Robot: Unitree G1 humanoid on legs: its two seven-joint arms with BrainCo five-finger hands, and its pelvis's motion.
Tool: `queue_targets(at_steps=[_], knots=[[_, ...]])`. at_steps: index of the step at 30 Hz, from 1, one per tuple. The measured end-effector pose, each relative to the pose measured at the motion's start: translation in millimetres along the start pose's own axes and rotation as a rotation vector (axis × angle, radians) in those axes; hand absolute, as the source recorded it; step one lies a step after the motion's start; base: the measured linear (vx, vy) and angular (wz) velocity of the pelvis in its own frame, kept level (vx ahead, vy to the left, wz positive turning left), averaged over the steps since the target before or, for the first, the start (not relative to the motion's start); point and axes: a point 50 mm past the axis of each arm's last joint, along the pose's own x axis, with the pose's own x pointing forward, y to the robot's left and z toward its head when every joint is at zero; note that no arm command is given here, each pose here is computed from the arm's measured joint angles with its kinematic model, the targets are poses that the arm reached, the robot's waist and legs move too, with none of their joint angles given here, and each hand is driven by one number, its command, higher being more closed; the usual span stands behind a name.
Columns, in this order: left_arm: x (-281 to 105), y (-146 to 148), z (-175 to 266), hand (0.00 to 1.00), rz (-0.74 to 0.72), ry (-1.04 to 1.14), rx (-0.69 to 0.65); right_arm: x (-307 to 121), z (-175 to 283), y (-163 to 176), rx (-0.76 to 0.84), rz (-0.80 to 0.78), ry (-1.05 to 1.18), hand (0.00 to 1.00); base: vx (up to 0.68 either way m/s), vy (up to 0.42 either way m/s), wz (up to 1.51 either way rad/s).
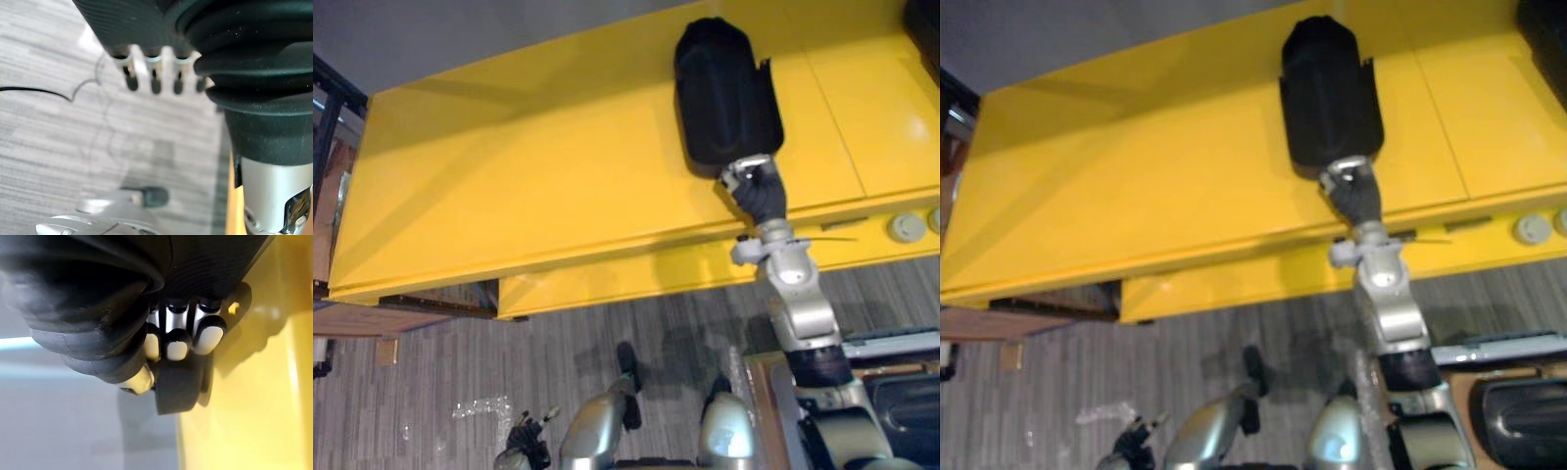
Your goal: Walk over and take plastic housings, then place them on the shelf
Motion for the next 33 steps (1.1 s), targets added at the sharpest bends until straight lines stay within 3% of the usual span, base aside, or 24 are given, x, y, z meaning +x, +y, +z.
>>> queue_targets(at_steps=[14,18,19,25,29,33], knots=[[-2,-6,-8,0.0,-0.011,0.023,-0.012,11,1,-2,-0.006,-0.018,-0.009,1.0,0.0,0.0,0.02],[-2,-7,-9,0.0,-0.014,0.024,-0.012,-7,8,3,0.001,0.047,-0.047,1.0,0.0,0.0,0.01],[-2,-7,-9,0.0,-0.014,0.024,-0.012,-17,12,4,0.006,0.063,-0.067,0.0,0.0,0.0,0.04],[-4,2,-17,0.0,0.014,0.047,-0.018,-52,30,2,0.037,0.071,-0.176,0.0,0.09,-0.024,-0.14],[-5,22,-15,0.0,0.075,0.039,0.005,-76,27,-33,0.025,-0.132,-0.194,0.0,0.17,0.003,-0.14],[-5,25,-16,0.0,0.1,0.043,0.008,-99,18,-58,-0.01,-0.281,-0.149,0.0,0.13,0.01,-0.01]])
